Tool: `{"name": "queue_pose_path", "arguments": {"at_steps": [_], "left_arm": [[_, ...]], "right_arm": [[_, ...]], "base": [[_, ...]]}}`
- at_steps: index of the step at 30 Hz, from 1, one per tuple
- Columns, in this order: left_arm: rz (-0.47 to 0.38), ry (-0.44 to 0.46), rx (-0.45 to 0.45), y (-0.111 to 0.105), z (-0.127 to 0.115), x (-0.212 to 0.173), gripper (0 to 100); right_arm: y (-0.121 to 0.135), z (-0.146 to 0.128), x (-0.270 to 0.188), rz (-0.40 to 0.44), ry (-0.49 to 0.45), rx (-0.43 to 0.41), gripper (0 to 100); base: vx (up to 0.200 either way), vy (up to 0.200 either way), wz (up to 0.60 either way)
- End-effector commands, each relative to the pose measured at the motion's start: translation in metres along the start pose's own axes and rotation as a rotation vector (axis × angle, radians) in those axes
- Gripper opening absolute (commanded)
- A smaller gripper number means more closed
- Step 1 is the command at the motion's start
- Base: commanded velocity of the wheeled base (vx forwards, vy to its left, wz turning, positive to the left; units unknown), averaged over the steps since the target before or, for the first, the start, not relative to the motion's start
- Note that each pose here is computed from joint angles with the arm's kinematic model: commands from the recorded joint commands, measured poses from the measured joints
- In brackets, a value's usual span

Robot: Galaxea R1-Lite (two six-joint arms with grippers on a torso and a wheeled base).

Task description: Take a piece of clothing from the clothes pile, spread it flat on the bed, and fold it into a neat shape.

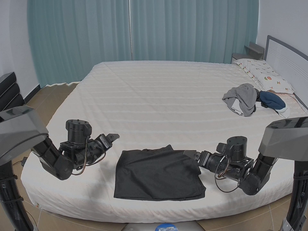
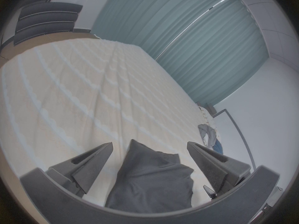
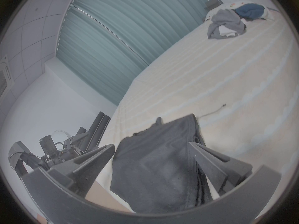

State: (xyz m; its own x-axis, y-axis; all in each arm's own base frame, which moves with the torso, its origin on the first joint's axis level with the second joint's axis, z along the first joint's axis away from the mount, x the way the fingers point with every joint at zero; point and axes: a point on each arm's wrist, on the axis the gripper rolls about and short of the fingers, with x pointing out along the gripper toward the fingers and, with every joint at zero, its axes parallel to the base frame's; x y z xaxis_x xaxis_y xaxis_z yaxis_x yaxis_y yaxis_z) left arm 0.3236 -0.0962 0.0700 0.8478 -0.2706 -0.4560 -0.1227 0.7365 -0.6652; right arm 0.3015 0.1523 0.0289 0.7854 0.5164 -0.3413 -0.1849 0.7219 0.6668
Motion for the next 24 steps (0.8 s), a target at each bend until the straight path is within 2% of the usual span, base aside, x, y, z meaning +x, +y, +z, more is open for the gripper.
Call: {"name": "queue_pose_path", "arguments": {"at_steps": [1, 3, 5, 6, 10, 13, 20, 21, 23, 24], "left_arm": [[-0.136, -0.103, 0.012, -0.038, 0.024, -0.099, 100], [-0.170, -0.134, 0.019, -0.043, 0.028, -0.127, 100], [-0.170, -0.136, 0.020, -0.043, 0.029, -0.129, 100], [-0.204, -0.184, 0.065, -0.045, 0.031, -0.168, 100], [-0.211, -0.278, 0.136, -0.040, 0.028, -0.217, 100], [-0.194, -0.314, 0.171, -0.034, 0.023, -0.246, 100], [-0.183, -0.374, 0.228, -0.021, 0.012, -0.296, 100], [-0.191, -0.420, 0.246, -0.017, 0.010, -0.308, 100], [-0.190, -0.455, 0.257, -0.015, 0.008, -0.315, 100], [-0.173, -0.489, 0.274, -0.011, 0.006, -0.321, 100]], "right_arm": [[0.048, 0.040, -0.067, 0.052, -0.133, -0.052, 100], [0.055, 0.044, -0.089, 0.046, -0.160, -0.081, 100], [0.055, 0.044, -0.090, 0.044, -0.159, -0.082, 100], [0.062, 0.047, -0.120, 0.017, -0.202, -0.141, 100], [0.064, 0.046, -0.159, -0.042, -0.293, -0.251, 100], [0.064, 0.044, -0.185, -0.047, -0.337, -0.294, 100], [0.056, 0.034, -0.238, -0.094, -0.349, -0.358, 100], [0.056, 0.033, -0.254, -0.100, -0.362, -0.369, 100], [0.055, 0.031, -0.263, -0.114, -0.365, -0.384, 100], [0.052, 0.028, -0.274, -0.138, -0.370, -0.419, 100]], "base": [[0.000, 0.000, 0.00], [0.000, 0.000, 0.00], [0.000, 0.000, 0.00], [0.000, 0.000, 0.00], [0.000, 0.000, 0.00], [0.000, 0.000, 0.00], [0.000, 0.000, 0.00], [0.000, 0.000, 0.00], [0.000, 0.000, 0.00], [0.000, 0.000, 0.00]]}}
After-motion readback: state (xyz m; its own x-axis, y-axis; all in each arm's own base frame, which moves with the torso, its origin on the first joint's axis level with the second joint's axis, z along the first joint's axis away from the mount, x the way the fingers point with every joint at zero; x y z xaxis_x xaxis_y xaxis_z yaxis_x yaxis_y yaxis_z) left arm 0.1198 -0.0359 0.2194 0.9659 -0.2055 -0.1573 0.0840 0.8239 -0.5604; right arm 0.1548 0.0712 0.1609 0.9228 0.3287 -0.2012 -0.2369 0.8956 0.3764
